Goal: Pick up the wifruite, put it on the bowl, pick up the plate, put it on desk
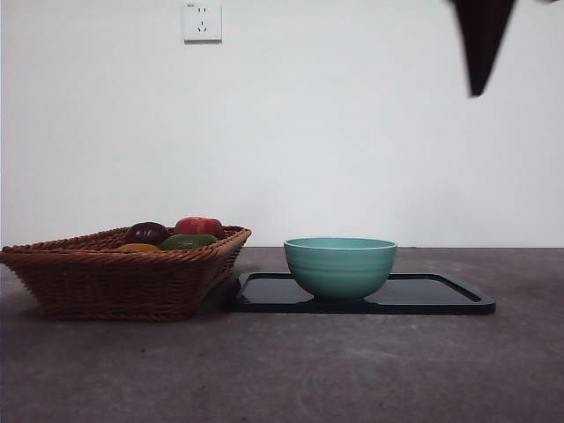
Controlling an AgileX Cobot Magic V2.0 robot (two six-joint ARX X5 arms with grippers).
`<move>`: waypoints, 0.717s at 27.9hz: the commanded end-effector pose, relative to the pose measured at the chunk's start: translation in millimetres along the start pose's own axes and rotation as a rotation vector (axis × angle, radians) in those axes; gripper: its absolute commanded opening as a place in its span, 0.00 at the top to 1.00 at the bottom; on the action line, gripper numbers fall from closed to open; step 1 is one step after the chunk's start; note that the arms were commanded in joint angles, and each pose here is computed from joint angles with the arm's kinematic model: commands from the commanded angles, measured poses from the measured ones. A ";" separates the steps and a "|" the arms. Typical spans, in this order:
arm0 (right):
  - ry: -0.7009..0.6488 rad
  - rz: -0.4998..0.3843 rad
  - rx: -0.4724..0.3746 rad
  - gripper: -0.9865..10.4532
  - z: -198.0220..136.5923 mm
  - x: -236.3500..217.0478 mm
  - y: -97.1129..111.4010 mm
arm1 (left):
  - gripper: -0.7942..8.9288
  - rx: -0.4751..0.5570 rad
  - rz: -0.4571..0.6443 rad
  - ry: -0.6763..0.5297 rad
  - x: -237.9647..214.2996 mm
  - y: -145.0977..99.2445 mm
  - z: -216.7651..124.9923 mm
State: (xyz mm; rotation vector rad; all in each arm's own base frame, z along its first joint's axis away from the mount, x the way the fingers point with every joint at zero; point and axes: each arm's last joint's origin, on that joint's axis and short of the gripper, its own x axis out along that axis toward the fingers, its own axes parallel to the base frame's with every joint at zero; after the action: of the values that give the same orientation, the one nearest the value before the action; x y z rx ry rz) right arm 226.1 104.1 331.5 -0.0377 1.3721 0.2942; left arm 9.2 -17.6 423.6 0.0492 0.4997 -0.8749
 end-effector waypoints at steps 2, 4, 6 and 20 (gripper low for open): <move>0.083 -0.021 -0.024 0.37 28.9 8.3 5.8 | 0.44 0.023 -0.011 -0.011 -3.0 -1.5 2.8; 0.088 -0.022 -0.035 0.37 48.2 15.1 9.1 | 0.44 0.027 -0.011 -0.004 -3.0 -1.5 2.0; 0.096 -0.023 -0.033 0.37 70.6 25.6 11.0 | 0.44 0.027 -0.011 -0.002 -3.0 -1.5 1.8; 0.148 -0.026 -0.016 0.37 159.3 143.4 4.2 | 0.44 0.032 -0.011 0.002 -3.0 -1.5 1.4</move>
State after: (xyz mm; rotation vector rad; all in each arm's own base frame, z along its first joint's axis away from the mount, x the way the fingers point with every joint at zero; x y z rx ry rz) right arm 398.1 162.7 225.8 -0.0869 1.5288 0.2727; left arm 8.3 -17.1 421.7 0.0633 0.5166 -0.8773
